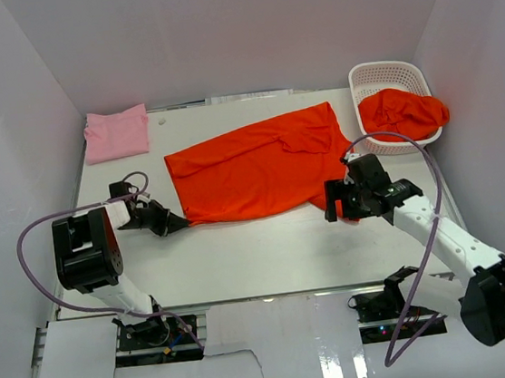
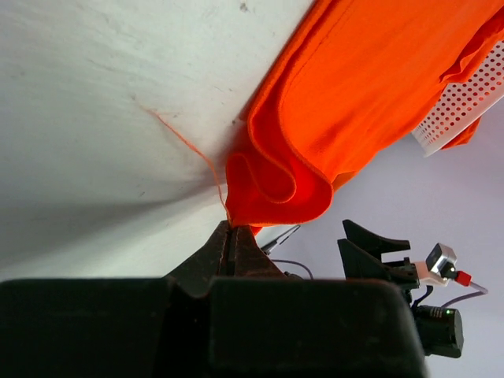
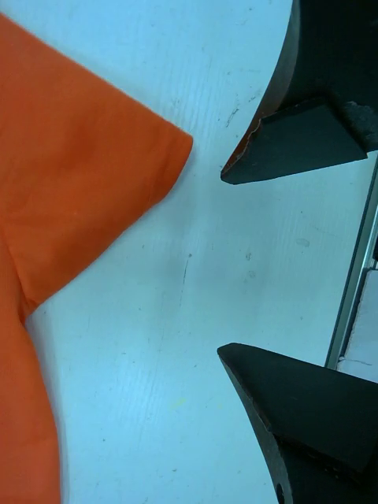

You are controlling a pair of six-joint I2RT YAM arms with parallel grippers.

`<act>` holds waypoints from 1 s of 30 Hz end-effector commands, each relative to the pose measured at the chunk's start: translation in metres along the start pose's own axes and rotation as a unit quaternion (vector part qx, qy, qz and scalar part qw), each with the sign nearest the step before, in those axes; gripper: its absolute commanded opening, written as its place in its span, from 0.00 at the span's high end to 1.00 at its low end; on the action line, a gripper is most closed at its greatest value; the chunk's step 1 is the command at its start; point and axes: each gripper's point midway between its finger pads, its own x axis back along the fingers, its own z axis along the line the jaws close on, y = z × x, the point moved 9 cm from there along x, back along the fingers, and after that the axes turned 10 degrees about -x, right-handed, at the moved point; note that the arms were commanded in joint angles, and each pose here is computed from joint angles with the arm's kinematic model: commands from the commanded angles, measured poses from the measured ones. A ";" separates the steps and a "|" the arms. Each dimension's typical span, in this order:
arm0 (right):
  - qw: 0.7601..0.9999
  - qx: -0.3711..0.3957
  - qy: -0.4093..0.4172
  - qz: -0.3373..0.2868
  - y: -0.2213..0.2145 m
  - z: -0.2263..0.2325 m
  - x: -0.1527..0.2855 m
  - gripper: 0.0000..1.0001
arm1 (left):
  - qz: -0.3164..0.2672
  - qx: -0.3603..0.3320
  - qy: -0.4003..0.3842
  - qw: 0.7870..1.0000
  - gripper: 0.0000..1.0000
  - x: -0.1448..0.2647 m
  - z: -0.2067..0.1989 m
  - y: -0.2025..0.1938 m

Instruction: Fold and stack the t-shirts

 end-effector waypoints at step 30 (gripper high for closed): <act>0.927 -0.358 0.107 -0.010 -0.050 -0.053 -0.020 0.50 | -0.040 0.007 -0.026 0.999 1.00 0.010 0.016 0.039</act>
